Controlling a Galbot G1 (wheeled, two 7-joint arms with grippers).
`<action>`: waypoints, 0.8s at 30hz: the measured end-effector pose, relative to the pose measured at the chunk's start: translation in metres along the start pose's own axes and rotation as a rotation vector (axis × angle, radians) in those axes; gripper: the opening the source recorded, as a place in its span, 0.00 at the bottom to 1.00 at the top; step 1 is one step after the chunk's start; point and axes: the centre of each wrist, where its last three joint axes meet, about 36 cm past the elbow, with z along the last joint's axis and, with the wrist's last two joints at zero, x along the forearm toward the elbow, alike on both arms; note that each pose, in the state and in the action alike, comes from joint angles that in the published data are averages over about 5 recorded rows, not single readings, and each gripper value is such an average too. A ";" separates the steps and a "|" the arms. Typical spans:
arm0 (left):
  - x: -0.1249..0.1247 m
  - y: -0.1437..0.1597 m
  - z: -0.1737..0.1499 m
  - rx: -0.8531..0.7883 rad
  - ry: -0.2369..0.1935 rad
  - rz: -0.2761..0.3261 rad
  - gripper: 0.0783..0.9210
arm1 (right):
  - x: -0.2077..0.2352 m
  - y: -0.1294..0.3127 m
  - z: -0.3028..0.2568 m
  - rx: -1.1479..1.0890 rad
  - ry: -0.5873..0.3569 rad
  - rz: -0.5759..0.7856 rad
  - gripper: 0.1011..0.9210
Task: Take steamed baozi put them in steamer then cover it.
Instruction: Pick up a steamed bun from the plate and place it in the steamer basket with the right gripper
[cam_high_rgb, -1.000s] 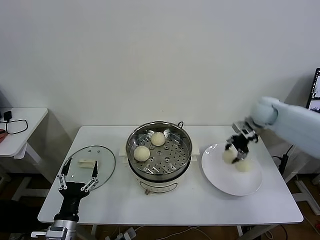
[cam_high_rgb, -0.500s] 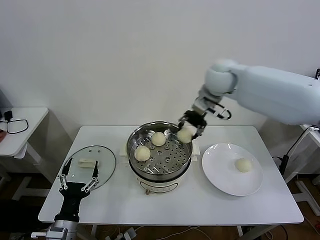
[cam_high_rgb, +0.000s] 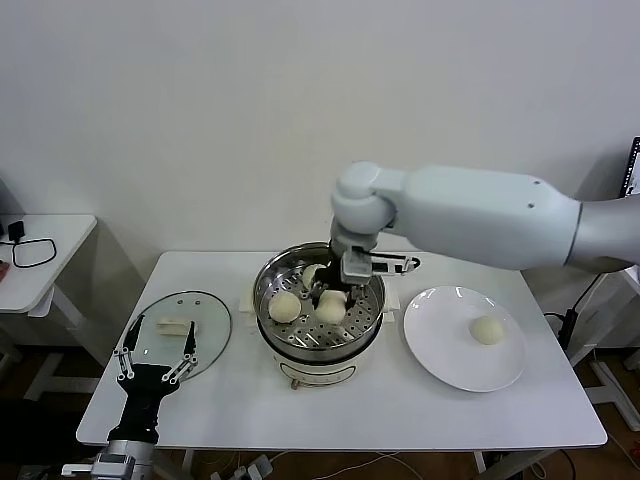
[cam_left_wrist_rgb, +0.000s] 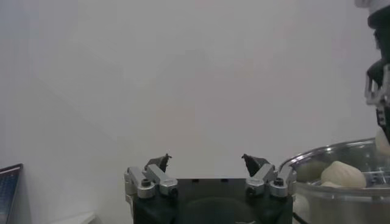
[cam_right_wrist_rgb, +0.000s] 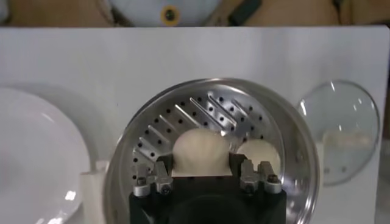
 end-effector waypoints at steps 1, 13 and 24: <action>0.000 0.000 0.000 0.000 0.001 0.000 0.88 | -0.004 -0.002 -0.001 0.018 0.000 -0.005 0.65; -0.001 0.001 0.001 -0.003 -0.003 -0.007 0.88 | -0.045 -0.017 -0.010 0.127 -0.013 -0.056 0.68; 0.000 0.003 0.003 -0.004 -0.002 -0.016 0.88 | -0.057 -0.017 -0.012 0.130 -0.015 -0.060 0.88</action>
